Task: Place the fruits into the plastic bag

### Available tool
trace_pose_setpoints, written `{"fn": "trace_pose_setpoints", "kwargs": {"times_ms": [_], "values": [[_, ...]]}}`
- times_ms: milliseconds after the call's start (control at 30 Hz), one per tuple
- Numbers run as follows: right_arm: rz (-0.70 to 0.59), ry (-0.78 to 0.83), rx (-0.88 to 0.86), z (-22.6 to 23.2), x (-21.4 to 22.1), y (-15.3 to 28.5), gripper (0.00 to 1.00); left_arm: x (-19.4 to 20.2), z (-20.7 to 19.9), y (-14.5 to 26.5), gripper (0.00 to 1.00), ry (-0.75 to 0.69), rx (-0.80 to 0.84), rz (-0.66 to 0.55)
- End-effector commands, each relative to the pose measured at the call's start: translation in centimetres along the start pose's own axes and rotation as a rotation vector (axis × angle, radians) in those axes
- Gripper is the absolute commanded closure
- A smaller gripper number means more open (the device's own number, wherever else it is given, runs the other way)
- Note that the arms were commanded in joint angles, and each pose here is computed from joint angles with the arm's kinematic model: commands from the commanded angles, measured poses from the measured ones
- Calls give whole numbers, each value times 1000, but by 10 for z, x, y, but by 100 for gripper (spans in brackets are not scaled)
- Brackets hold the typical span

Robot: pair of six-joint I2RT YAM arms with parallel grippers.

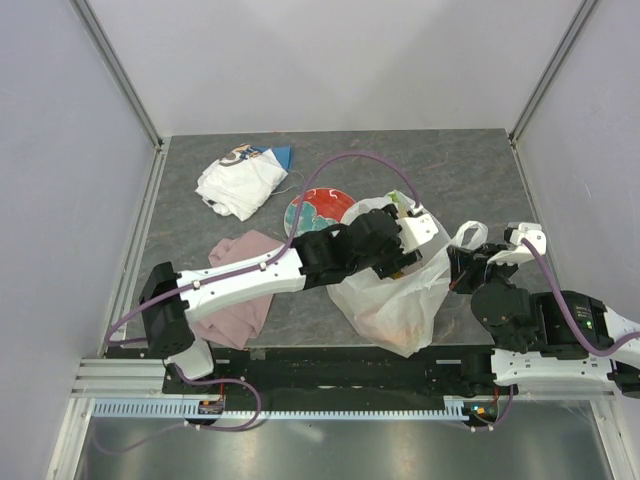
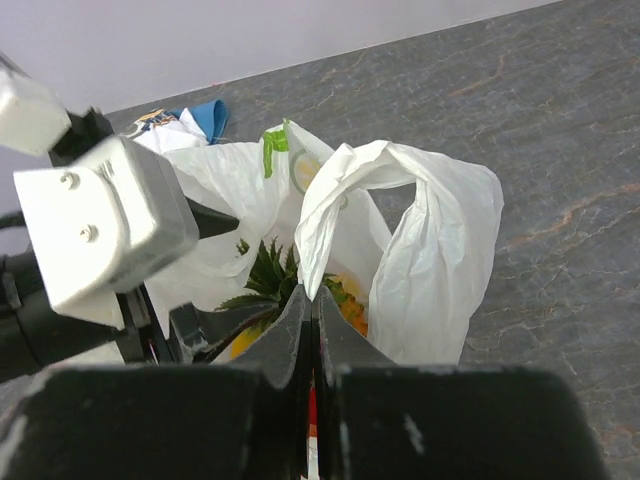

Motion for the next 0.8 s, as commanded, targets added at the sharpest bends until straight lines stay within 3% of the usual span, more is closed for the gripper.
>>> {"fn": "trace_pose_setpoints", "kwargs": {"times_ms": [0,200,400,733,767], "values": [[-3,-6,8,-4,2,0,100,0,19,15,23,-56,-159,-26],[0,-9,6,-4,2,0,100,-14,27,33,19,9,-185,-130],[7,-5,0,-1,3,0,100,0,36,20,18,-2,-227,-67],[15,9,0,3,7,-1,100,2,34,-4,35,118,-61,-71],[19,19,1,5,8,-2,100,-1,27,-7,38,136,13,-84]]}}
Point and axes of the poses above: each gripper's point midway between its finger pads, its own y axis back along the fingers, its own z axis along the line the jaws close on, x = y × z, the point moved 1 cm from there along y, back along the fingers, and after that the axes turned 12 degrees about y, right-handed, at the moved point
